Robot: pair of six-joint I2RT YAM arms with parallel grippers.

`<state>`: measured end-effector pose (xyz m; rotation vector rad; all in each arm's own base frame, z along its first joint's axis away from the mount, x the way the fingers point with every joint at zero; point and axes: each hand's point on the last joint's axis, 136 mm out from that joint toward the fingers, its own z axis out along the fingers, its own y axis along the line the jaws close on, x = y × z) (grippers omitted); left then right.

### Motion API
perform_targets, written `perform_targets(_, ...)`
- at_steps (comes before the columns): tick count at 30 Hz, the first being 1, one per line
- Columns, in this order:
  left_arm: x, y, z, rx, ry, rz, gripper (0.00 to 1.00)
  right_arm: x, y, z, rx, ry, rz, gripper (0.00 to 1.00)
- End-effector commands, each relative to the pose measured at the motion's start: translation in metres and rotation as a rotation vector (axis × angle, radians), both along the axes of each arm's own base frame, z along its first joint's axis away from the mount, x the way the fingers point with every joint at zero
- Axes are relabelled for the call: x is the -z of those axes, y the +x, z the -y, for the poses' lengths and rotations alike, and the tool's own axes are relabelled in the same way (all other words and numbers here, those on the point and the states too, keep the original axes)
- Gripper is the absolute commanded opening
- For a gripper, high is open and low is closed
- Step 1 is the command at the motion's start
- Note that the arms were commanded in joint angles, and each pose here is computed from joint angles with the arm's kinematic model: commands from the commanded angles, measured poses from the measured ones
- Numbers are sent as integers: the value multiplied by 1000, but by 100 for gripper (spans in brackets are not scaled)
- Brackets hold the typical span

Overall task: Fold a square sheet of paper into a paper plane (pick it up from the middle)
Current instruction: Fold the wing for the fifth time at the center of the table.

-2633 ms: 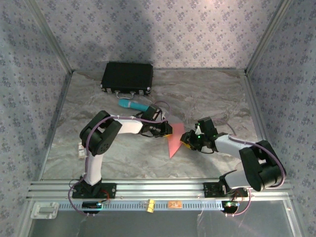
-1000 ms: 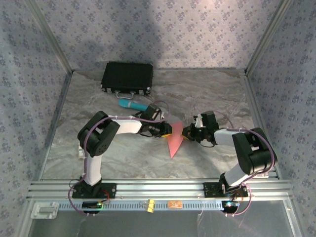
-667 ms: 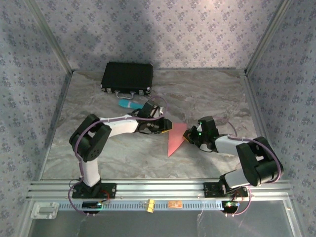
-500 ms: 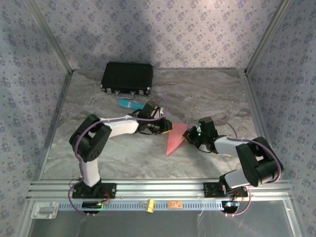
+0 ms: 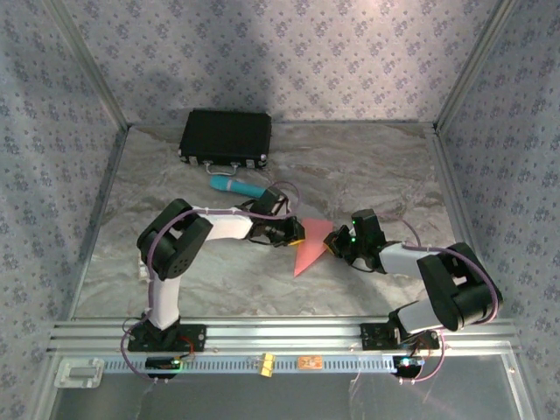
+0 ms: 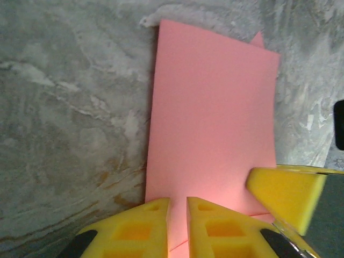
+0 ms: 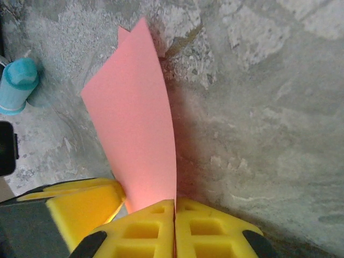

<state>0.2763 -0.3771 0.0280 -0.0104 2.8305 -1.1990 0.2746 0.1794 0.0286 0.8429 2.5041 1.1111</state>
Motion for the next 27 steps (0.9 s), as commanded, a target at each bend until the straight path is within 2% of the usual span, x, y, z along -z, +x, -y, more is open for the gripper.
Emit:
perform_targets(1, 8, -2, 2, 22, 27, -3, 14, -3, 1, -2, -28, 2, 25, 15)
perform_targets(7, 19, -8, -3, 35, 40, -15, 14, -9, 5, -7, -153, -7, 58, 23)
perform_targets(11, 20, -8, -2, 45, 44, -13, 14, -11, 9, -4, -176, 3, 86, 27)
perform_targets(27, 15, -7, 0, 50, 26, 1, 15, -15, 15, -7, -311, 49, 135, 27)
